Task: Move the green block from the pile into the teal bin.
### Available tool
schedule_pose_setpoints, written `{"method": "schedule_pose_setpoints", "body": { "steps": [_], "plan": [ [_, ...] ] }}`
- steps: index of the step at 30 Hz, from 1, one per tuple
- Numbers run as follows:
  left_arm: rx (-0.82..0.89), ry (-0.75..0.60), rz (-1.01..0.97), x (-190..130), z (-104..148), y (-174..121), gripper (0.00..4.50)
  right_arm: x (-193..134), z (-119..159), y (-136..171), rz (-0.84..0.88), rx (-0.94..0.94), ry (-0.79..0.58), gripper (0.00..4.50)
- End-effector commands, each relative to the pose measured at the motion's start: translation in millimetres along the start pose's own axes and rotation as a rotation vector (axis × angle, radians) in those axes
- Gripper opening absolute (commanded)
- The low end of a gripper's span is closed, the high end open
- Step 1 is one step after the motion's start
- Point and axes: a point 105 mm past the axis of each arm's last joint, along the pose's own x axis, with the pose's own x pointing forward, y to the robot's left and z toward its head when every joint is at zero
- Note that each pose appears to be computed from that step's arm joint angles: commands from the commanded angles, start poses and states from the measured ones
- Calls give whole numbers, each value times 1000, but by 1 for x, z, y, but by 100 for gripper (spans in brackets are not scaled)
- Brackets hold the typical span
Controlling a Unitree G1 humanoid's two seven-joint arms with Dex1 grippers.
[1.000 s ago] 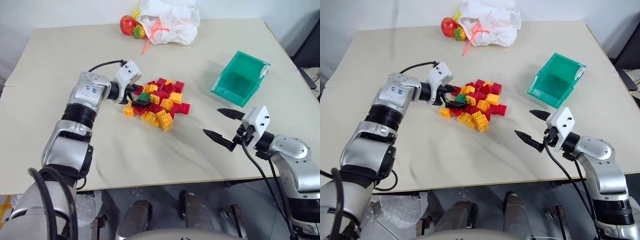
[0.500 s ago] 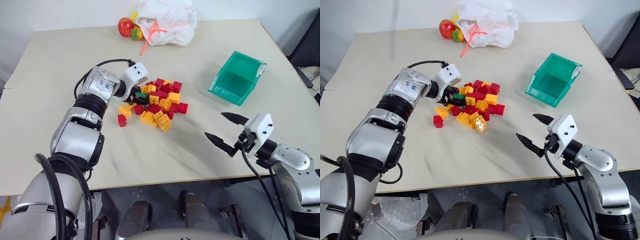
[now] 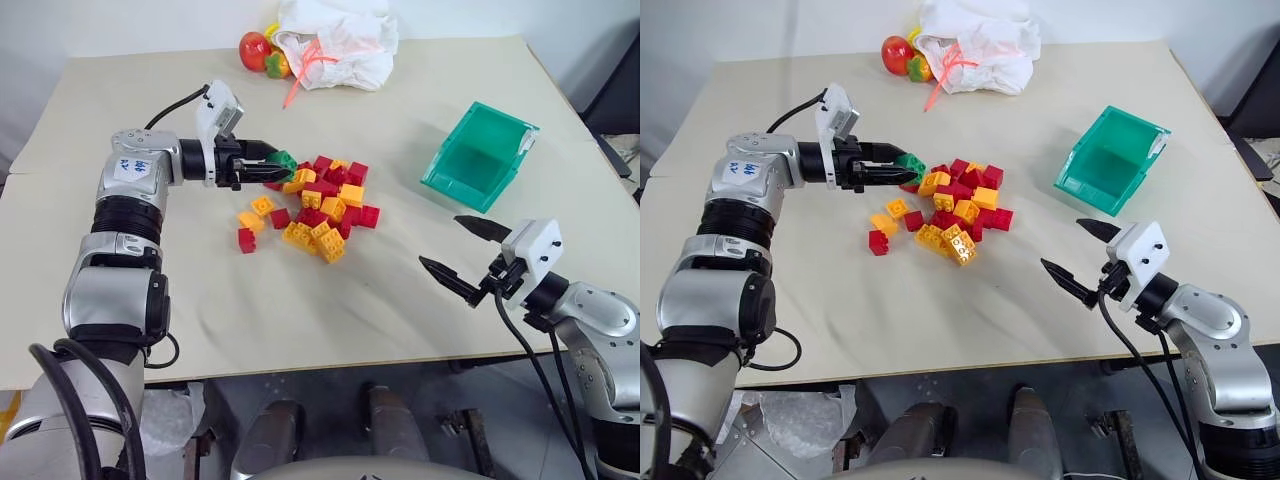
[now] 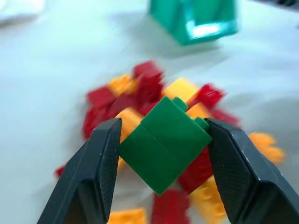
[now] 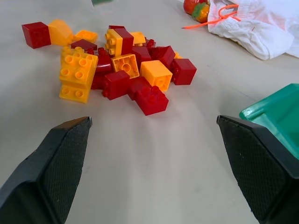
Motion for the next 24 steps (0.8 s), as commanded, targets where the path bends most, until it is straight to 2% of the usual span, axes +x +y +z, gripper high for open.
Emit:
{"method": "schedule_pose_setpoints", "body": {
  "steps": [1, 5, 9, 11, 13, 15, 16, 19, 22, 24],
  "plan": [
    [105, -32, -166, 27, 14, -29, 245, -9, 9, -11, -30, -40, -14, 450],
    [142, -21, -332, 80, 2, -68, 245, -19, 8, -17, -56, -55, 21, 450],
    [176, 44, -374, 124, -14, -87, 245, -33, 5, -18, -88, -58, 51, 450],
    [194, 68, -371, 143, -21, -94, 317, -39, 5, -16, -106, -52, 59, 450],
    [196, 64, -394, 152, -21, -100, 370, -44, 4, -15, -125, -58, 71, 450],
    [196, 90, -403, 155, -25, -102, 438, -49, 4, -12, -142, -61, 84, 450],
    [195, 99, -404, 155, -26, -101, 448, -51, 4, -11, -146, -59, 88, 450],
    [171, 86, -425, 143, -23, -95, 448, -60, 3, -4, -136, -40, 123, 450],
    [163, 2, -408, 120, -9, -81, 448, -72, -1, 1, -102, 34, 183, 450],
    [167, -38, -399, 97, -7, -72, 448, -83, -4, 2, -91, 55, 276, 450]
  ]
}}
